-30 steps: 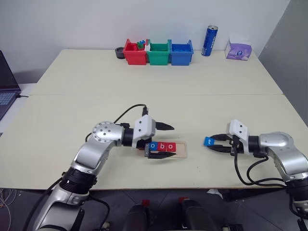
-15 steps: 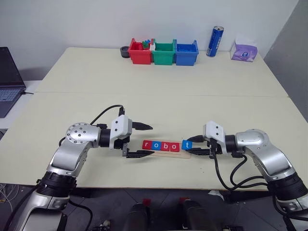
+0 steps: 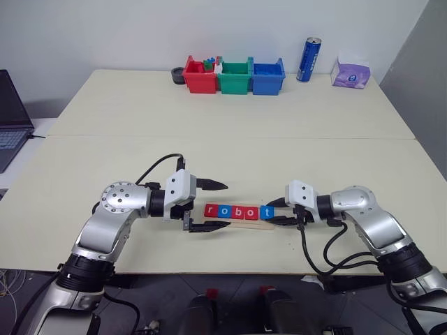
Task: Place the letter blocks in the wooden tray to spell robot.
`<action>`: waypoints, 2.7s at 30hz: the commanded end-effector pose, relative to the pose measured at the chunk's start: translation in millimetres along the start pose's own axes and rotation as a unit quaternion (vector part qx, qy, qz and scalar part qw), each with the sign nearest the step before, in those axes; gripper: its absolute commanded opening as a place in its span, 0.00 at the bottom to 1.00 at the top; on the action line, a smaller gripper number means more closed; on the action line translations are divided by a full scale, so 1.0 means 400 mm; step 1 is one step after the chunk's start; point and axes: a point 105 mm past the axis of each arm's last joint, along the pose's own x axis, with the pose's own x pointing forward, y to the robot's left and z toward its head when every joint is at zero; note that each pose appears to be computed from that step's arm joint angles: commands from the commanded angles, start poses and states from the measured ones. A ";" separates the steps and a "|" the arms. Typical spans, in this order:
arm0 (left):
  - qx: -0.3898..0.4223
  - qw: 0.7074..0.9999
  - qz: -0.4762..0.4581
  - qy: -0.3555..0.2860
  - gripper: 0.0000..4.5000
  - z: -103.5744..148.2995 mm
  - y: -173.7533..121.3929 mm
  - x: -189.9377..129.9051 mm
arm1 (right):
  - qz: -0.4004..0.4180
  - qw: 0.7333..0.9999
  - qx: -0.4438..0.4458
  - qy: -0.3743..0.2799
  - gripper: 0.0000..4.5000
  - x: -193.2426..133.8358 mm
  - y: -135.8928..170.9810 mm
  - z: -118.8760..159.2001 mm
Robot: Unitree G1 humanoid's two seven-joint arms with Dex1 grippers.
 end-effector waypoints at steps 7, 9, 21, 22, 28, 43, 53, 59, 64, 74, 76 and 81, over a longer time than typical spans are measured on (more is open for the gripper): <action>0.022 1.000 -0.002 -0.011 1.00 0.033 -0.003 0.003 | 0.001 1.000 -0.026 -0.005 0.33 0.000 -0.008 0.023; 0.022 1.000 -0.001 -0.012 1.00 0.034 -0.001 0.004 | 0.000 1.000 -0.025 -0.003 0.33 0.000 -0.009 0.021; 0.023 1.000 0.002 -0.012 1.00 0.034 0.007 0.013 | -0.005 1.000 -0.022 0.001 0.33 -0.005 -0.018 0.017; 0.024 1.000 0.003 -0.012 1.00 0.034 0.008 0.013 | -0.004 1.000 -0.022 0.001 0.33 -0.005 -0.017 0.017; 0.024 1.000 0.004 -0.010 1.00 0.032 0.010 0.009 | 0.000 1.000 -0.023 0.001 0.33 -0.004 -0.014 0.019; 0.025 1.000 0.007 -0.009 1.00 0.030 0.016 0.006 | -0.012 1.000 -0.012 -0.013 0.99 -0.014 -0.025 0.039; 0.025 1.000 0.007 -0.010 1.00 0.027 0.016 0.004 | -0.028 0.999 0.019 -0.005 0.79 -0.092 -0.023 0.012; 0.026 1.000 0.005 -0.012 1.00 0.029 0.019 0.007 | -0.038 0.999 0.010 0.006 0.30 -0.077 -0.019 -0.017; 0.029 1.000 0.004 -0.009 1.00 0.030 0.018 0.005 | -0.042 0.999 0.006 -0.003 0.00 -0.055 -0.017 -0.013; 0.029 1.000 0.004 -0.007 1.00 0.032 0.013 0.002 | -0.034 0.999 -0.003 -0.009 0.00 -0.030 -0.006 -0.006; 0.029 1.000 0.004 -0.008 1.00 0.033 0.012 0.003 | -0.032 0.999 -0.003 -0.010 0.00 -0.025 -0.005 -0.004; 0.029 1.000 0.006 -0.008 1.00 0.033 0.013 0.003 | -0.030 0.999 -0.004 -0.012 0.00 -0.013 -0.005 -0.002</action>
